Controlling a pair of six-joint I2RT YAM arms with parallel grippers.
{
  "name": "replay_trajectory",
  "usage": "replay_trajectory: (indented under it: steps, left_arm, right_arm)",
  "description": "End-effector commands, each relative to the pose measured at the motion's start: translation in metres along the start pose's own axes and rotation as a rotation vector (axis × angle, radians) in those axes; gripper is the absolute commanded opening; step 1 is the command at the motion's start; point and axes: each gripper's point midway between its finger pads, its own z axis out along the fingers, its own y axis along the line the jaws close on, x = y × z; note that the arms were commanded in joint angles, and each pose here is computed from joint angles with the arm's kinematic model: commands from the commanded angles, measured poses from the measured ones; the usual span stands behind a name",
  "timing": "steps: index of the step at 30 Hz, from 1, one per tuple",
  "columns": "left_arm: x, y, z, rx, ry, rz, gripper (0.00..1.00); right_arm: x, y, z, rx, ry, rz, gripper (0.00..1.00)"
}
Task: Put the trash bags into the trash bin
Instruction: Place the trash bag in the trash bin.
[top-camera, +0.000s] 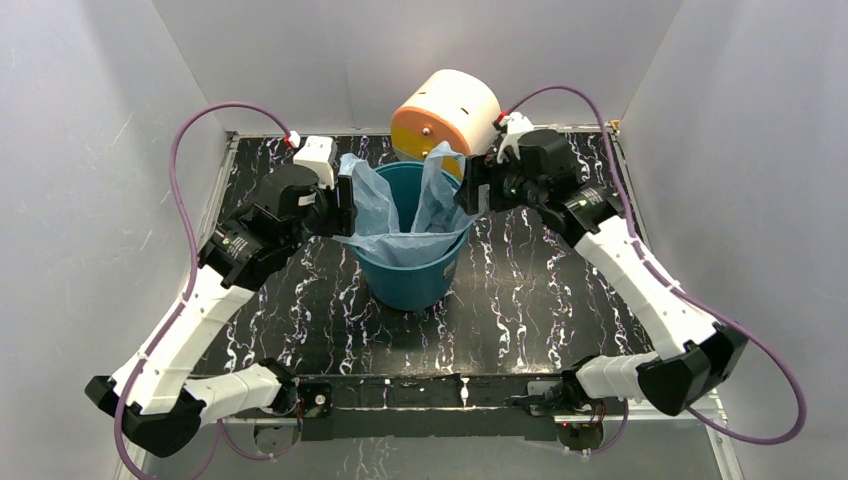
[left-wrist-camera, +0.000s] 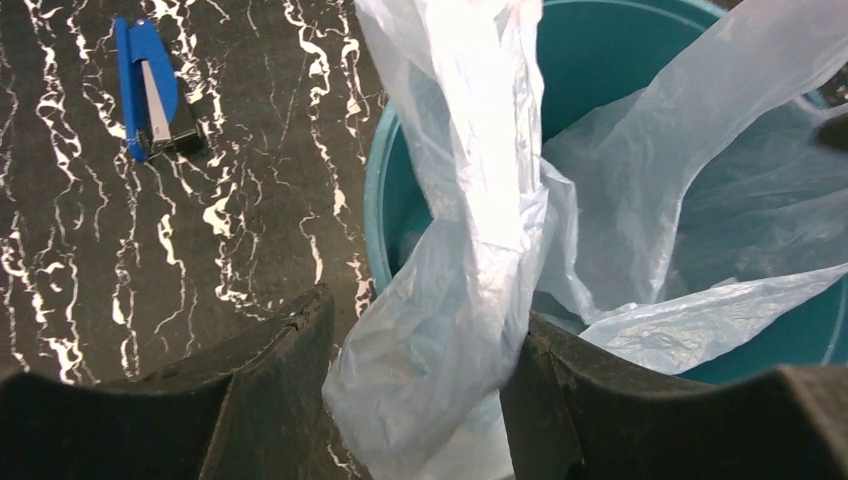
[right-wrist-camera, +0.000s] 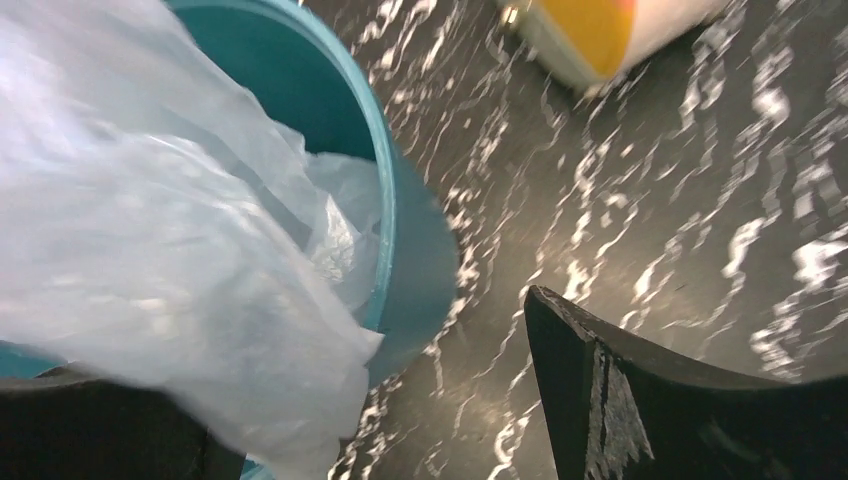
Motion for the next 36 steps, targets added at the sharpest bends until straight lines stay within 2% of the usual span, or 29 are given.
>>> replay_trajectory:
  steps: [1, 5, 8, 12, 18, 26, 29, 36]
  left_arm:
    - [-0.009, 0.012, -0.014, -0.044, -0.020, 0.032, 0.57]
    - [-0.027, 0.014, -0.026, -0.045, -0.054, 0.054, 0.58]
    - [-0.030, 0.006, -0.025, -0.008, -0.044, 0.070, 0.58]
    - [-0.037, 0.006, -0.023, -0.015, -0.039, 0.111, 0.59]
    - [-0.066, -0.009, -0.020, 0.038, -0.036, 0.217, 0.62]
    - [-0.084, -0.020, 0.009, 0.053, 0.029, 0.351, 0.65]
    - [-0.075, -0.024, 0.022, 0.071, 0.094, 0.383, 0.65]
    - [-0.073, -0.014, 0.037, 0.032, 0.103, 0.378, 0.58]
  right_arm:
    - [-0.075, 0.004, -0.049, 0.040, -0.260, -0.203, 0.99]
    - [-0.088, 0.028, -0.057, -0.075, -0.293, -0.297, 0.98]
    - [-0.098, 0.050, -0.063, -0.181, -0.311, -0.338, 0.89]
    - [-0.104, 0.075, -0.059, -0.282, -0.250, -0.369, 0.88]
    - [-0.100, 0.082, -0.025, -0.197, -0.153, -0.515, 0.94]
    - [-0.099, 0.111, 0.001, -0.227, -0.129, -0.588, 0.97]
    - [-0.102, 0.110, 0.001, -0.188, -0.125, -0.571, 0.97]
    - [-0.102, 0.112, -0.015, -0.187, -0.161, -0.565, 0.97]
